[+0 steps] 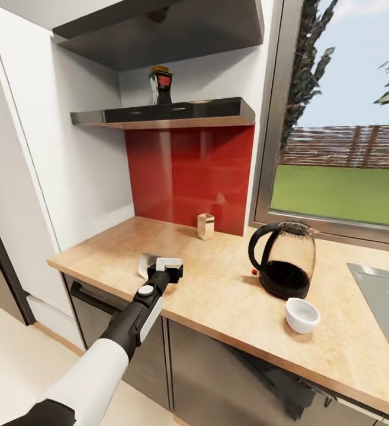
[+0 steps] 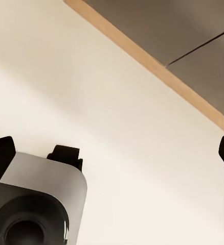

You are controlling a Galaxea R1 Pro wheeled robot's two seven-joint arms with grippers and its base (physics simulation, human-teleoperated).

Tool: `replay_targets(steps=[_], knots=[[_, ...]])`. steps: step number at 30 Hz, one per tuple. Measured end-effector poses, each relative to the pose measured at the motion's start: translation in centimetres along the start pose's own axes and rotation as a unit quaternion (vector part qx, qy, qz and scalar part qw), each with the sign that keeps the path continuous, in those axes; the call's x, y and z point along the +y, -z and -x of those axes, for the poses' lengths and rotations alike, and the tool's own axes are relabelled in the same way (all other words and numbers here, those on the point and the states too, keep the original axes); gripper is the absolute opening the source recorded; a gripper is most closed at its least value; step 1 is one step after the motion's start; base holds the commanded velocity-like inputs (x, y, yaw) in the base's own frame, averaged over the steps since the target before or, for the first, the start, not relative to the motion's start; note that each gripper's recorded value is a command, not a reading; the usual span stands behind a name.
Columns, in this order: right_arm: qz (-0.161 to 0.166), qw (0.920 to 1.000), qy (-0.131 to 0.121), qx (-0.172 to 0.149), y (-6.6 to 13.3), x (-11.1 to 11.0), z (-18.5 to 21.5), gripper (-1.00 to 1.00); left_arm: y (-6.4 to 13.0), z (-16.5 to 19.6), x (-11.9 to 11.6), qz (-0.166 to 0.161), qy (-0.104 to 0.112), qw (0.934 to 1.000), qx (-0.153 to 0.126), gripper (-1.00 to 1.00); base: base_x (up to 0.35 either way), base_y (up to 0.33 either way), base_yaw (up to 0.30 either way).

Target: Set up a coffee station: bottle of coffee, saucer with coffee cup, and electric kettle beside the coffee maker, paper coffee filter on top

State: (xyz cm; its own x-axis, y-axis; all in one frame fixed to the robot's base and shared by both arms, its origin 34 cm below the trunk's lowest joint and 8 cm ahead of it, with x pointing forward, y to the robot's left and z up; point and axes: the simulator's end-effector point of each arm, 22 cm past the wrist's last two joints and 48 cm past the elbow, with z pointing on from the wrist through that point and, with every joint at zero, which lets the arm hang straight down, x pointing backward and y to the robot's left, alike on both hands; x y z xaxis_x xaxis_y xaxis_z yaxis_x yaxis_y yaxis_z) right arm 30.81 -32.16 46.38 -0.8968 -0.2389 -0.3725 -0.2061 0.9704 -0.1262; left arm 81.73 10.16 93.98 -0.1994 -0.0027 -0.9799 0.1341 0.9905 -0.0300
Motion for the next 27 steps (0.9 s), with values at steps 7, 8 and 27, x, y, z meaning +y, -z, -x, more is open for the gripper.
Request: replay_targets(steps=[7,8,27], knots=[[0.000,1.0000,0.000,0.000,-0.01,0.06,0.01,1.00,-0.01,-0.03,0.02,0.000,0.000,1.0000,0.000,1.00,0.009,-0.009,0.107],[0.000,1.0000,0.000,0.000,-0.01,0.05,0.01,1.00,-0.01,-0.03,0.02,0.000,0.000,1.0000,0.000,1.00,0.003,-0.003,0.049],[0.000,1.0000,0.000,0.000,-0.01,0.03,0.00,1.00,-0.02,-0.23,0.02,0.000,0.000,1.0000,0.002,1.00,0.002,-0.007,0.079]])
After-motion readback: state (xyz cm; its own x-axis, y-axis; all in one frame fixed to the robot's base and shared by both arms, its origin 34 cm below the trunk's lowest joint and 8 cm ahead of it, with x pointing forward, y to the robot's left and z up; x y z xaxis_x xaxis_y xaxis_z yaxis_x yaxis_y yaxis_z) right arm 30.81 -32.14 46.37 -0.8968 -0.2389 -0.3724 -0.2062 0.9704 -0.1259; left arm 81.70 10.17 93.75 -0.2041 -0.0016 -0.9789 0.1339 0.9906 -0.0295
